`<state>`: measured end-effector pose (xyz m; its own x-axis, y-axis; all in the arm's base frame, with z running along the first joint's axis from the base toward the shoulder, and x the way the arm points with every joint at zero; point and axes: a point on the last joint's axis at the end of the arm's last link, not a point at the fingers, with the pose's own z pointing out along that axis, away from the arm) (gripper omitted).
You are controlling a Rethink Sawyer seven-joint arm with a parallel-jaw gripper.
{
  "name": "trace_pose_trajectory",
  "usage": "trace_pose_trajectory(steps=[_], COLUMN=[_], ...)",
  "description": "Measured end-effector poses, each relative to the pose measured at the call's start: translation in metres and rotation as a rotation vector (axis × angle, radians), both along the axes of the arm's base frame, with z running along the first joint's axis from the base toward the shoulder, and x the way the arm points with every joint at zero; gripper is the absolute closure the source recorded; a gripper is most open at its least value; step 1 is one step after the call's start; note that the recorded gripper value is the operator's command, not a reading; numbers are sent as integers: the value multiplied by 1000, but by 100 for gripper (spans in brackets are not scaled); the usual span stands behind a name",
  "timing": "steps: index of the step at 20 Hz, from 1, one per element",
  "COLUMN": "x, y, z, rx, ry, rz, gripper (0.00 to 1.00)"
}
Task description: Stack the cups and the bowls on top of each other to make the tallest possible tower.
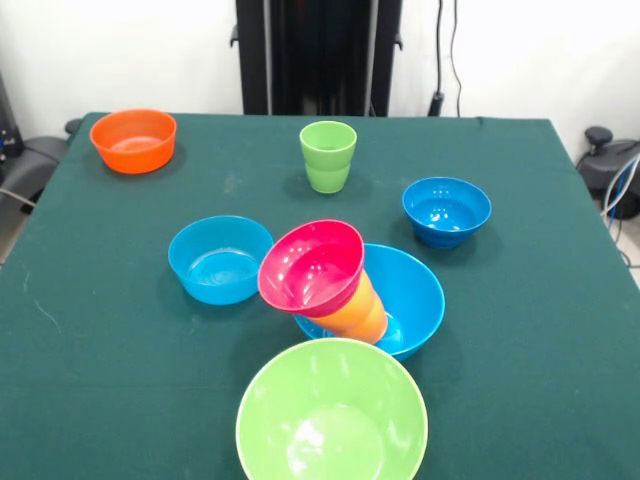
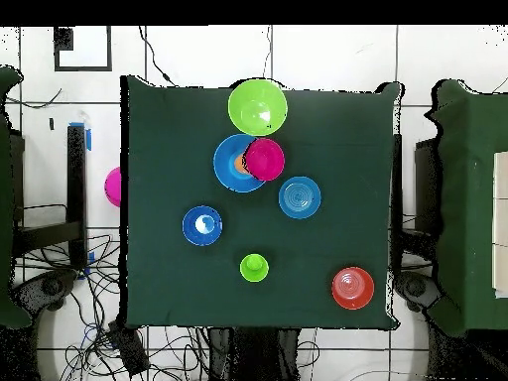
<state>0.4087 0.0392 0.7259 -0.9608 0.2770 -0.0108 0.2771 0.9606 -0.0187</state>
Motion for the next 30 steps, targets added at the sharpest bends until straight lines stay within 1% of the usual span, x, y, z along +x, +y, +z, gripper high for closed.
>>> trace_pose_trajectory(steps=[2, 4, 5, 7, 8, 11, 13, 14, 16, 17, 18, 21, 22, 24, 26, 28, 30], x=[17, 28, 40, 51, 63, 82, 98, 103, 119, 122, 130, 139, 149, 156, 166, 173, 176], y=[-7, -11, -16, -21, -25, -31, -37, -39, -45, -46, -49, -54, -58, -62, -68, -74, -76], z=[-8, -14, -20, -26, -32, -45, -58, -63, -79, -83, -93, -104, -116, -125, -140, -153, -161], rx=[-8, -13, -20, -27, -35, -47, -57, -60, -67, -68, -71, -74, -77, -79, -77, -79, -80], ry=[-19, -35, -53, -71, -91, -125, -151, -159, -175, -178, -184, -188, -193, -195, -193, -192, -192], rz=[-4, -6, -8, -10, -10, -10, -10, -10, -11, -11, -12, -14, -16, -18, -24, -29, -31], gripper=[0, 0, 0, 0, 0, 0, 0, 0, 0, 0, 0, 0, 0, 0, 0, 0, 0])
